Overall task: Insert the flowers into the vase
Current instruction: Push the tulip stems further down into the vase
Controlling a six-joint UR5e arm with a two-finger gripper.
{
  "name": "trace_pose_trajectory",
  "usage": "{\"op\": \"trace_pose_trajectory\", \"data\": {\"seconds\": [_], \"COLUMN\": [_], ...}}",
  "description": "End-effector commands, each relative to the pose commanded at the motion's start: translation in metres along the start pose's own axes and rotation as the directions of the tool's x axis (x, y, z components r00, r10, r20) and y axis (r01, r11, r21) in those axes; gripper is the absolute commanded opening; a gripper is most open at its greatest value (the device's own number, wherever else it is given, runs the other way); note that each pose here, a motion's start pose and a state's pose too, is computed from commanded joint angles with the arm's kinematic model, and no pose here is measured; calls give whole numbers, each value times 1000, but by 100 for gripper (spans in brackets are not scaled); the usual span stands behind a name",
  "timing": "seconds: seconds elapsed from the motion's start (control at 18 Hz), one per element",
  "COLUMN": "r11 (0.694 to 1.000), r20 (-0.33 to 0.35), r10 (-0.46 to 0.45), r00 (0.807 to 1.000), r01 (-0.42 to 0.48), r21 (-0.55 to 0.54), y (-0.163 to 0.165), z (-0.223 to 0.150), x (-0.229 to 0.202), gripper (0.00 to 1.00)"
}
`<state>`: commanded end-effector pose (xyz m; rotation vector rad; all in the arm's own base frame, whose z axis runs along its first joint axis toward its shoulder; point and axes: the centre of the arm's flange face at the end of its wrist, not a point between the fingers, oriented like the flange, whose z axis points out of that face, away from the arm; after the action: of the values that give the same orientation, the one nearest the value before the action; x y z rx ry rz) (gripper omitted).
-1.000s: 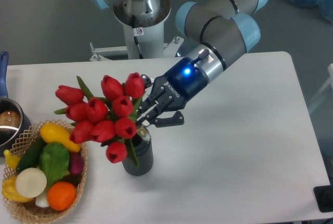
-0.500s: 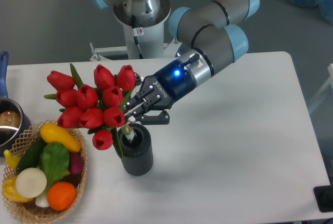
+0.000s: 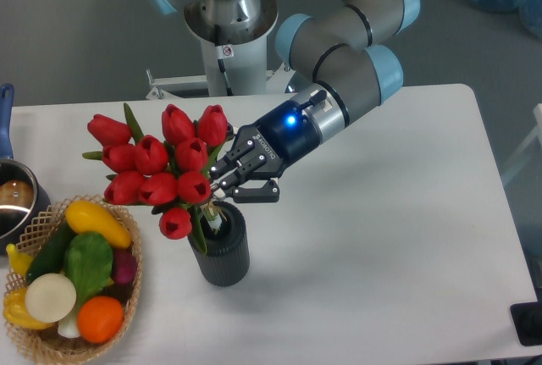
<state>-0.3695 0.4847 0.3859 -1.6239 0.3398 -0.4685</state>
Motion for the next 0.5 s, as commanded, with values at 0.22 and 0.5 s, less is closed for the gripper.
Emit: {"op": "trace_pose_trajectory", "data": {"seconds": [0.22,0.5], "r11": [1000,999], "r20": [-1,-14], "r10": [-15,14], "r00": [1000,1000], "r01": [15,-13], "r21": [4,37], "y": [7,26], "z": [0,2], "x": [2,10], "gripper": [6,6]}}
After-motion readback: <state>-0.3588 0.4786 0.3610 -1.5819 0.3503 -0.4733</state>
